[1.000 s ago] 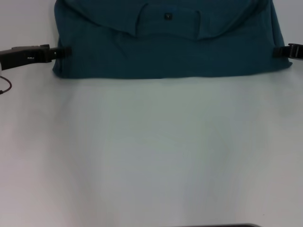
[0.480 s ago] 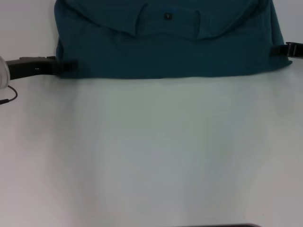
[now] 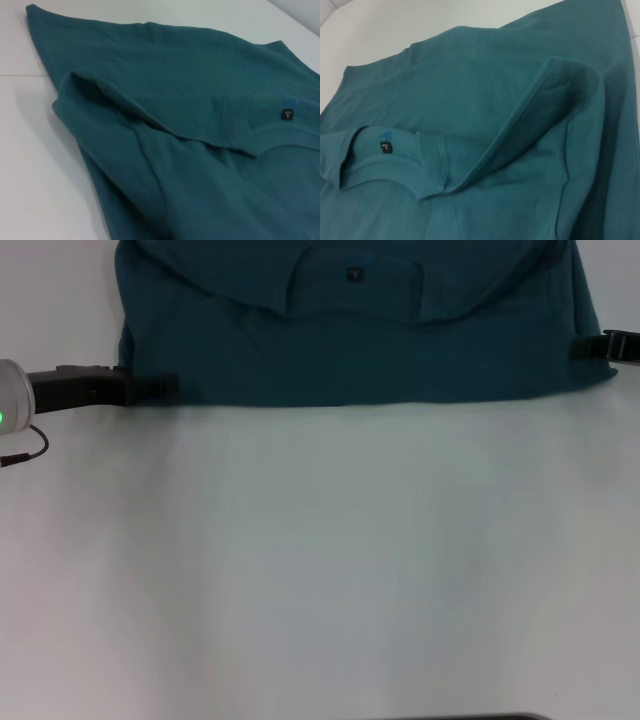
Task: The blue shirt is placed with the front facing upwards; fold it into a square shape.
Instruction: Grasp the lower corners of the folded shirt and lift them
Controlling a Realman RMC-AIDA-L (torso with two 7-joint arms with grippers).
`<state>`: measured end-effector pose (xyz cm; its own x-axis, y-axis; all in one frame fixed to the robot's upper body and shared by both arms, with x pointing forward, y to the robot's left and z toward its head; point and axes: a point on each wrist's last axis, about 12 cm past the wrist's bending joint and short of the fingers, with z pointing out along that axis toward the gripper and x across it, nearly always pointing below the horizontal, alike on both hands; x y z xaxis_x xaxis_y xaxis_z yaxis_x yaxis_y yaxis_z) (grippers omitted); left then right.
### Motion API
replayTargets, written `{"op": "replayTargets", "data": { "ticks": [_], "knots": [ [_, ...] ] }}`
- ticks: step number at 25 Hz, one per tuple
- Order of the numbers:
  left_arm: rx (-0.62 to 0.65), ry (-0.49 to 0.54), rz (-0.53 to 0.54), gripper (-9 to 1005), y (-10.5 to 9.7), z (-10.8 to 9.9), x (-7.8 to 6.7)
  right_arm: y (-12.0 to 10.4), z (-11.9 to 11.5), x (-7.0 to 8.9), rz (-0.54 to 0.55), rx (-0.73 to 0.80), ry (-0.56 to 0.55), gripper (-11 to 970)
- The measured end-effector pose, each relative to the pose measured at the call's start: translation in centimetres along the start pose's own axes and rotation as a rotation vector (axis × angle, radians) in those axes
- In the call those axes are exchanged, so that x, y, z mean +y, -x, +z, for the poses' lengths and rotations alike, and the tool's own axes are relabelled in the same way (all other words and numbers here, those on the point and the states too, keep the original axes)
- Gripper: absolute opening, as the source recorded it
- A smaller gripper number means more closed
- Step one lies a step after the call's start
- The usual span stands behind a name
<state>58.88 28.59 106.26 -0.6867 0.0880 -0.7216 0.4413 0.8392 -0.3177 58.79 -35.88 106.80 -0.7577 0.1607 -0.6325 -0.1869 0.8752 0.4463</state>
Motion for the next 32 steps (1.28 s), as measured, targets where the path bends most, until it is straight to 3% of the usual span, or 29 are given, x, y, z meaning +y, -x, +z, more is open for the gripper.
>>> {"op": "replayTargets", "data": {
  "ticks": [19, 27, 32],
  "knots": [
    [0.008, 0.012, 0.03, 751, 0.22, 0.28, -0.22, 0.1, 0.02, 0.06, 0.001, -0.004, 0.002, 24],
    [0.004, 0.02, 0.032, 558, 0.34, 0.34, -0.14, 0.09, 0.02, 0.05, 0.001, -0.004, 0.002, 24],
    [0.005, 0.018, 0.034, 322, 0.39, 0.42, -0.2, 0.09, 0.02, 0.05, 0.001, -0.004, 0.002, 24]
  ]
}}
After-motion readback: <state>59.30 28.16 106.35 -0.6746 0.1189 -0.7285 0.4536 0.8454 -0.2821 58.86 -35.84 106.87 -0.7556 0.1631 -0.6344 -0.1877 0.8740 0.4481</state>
